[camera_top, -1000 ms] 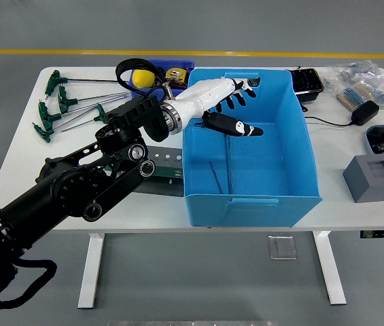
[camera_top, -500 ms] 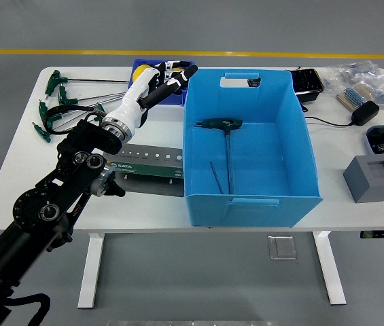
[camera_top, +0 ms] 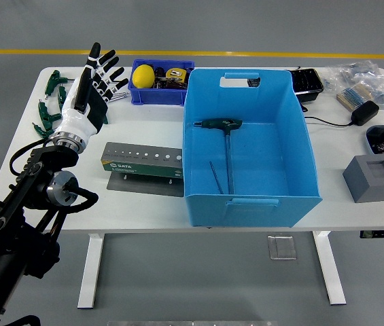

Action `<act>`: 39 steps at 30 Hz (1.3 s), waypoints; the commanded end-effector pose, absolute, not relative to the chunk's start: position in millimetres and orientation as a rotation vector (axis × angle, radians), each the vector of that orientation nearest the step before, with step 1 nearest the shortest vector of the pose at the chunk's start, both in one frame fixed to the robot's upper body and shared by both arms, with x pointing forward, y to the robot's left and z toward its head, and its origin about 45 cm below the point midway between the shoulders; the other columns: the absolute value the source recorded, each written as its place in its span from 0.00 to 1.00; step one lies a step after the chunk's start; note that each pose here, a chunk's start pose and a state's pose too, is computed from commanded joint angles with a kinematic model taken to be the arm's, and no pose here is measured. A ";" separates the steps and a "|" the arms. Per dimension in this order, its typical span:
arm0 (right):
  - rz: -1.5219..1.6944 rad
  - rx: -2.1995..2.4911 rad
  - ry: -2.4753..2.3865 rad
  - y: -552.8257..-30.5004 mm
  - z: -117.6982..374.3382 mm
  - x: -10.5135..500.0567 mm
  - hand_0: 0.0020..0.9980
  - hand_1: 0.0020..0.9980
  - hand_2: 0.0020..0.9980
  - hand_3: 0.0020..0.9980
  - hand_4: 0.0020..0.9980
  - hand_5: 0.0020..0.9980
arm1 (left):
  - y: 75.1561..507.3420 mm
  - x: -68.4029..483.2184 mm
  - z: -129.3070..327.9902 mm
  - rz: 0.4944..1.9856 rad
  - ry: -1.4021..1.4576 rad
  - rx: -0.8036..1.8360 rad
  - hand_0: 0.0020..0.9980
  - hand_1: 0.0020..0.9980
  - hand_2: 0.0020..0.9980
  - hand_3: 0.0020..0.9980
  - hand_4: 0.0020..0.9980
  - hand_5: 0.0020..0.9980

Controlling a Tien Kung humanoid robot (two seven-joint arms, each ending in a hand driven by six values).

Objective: Lift tool from toolbox,place it in box,lift tool from toolbox,place it in box

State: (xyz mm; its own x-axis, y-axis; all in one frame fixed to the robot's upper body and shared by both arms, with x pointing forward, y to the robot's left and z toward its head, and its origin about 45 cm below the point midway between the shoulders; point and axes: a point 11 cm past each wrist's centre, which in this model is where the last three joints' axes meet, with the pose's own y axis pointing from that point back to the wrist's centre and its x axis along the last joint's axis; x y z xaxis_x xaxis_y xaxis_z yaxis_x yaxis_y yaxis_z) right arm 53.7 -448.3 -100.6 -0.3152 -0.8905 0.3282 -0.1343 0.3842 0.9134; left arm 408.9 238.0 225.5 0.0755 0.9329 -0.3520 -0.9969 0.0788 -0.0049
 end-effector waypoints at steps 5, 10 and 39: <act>-1.031 0.906 -1.726 -447.7 -100.9 53.1 0.63 0.60 0.73 0.78 1.00 0.97 | 256.3 393.0 212.8 1.504 0.257 -0.250 0.86 1.00 1.00 0.91 1.00 0.91; -1.037 0.906 -1.731 -446.9 -101.3 52.3 0.63 0.60 0.73 0.78 1.00 0.97 | 268.7 377.3 196.4 1.539 0.207 -0.187 0.86 0.99 1.00 0.92 1.00 0.92; -1.043 0.904 -1.730 -444.2 -102.2 53.1 0.64 0.60 0.73 0.78 1.00 0.96 | 292.4 345.7 168.5 1.558 0.143 -0.055 0.91 1.00 1.00 0.92 1.00 0.96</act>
